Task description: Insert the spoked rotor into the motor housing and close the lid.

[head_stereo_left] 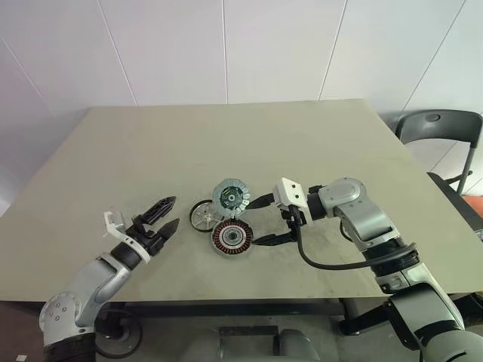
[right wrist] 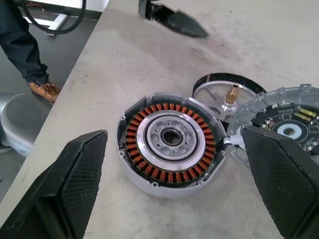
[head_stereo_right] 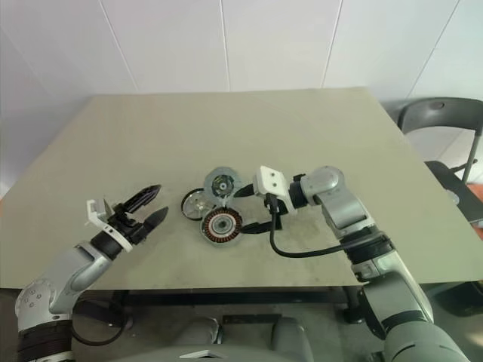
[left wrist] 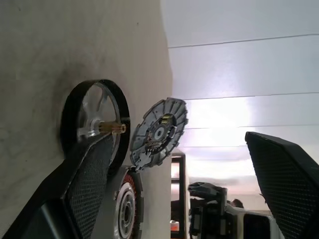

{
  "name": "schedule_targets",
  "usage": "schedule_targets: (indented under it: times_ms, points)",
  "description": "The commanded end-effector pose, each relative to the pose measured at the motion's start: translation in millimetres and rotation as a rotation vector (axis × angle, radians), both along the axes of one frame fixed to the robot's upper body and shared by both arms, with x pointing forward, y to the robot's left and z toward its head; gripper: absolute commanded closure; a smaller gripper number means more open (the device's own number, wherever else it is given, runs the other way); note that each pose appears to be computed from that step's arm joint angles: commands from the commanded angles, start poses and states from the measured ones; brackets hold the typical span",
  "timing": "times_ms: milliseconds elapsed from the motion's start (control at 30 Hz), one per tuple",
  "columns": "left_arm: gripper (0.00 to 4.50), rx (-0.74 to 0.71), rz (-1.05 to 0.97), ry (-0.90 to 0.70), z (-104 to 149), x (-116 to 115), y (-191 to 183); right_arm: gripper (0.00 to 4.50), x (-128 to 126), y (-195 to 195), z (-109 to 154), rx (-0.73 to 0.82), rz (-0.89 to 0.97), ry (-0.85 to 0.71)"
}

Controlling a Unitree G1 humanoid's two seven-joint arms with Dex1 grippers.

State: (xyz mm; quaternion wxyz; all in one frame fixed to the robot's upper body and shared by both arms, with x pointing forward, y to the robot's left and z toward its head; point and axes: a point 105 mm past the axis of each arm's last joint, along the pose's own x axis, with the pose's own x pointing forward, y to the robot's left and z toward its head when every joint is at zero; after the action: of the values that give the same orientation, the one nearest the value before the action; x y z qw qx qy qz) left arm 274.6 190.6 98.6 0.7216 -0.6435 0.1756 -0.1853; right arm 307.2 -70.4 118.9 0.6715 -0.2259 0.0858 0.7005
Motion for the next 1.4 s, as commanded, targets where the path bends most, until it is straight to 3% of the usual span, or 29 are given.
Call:
schedule_targets:
  times_ms: [33, 800, 1400]
  points:
    - [0.01, 0.021, -0.014, 0.012, -1.1, -1.0, 1.2, 0.0, -0.1, 4.5, 10.9, 0.024, 0.023, -0.04]
    - [0.01, 0.012, -0.075, 0.14, -44.3, 29.3, -24.5, 0.0, 1.0, 4.6, 13.7, 0.029, 0.01, -0.052]
    - [0.01, -0.002, -0.124, 0.107, -40.1, 48.4, -45.3, 0.0, 5.0, -0.1, 16.8, 0.052, -0.035, -0.028]
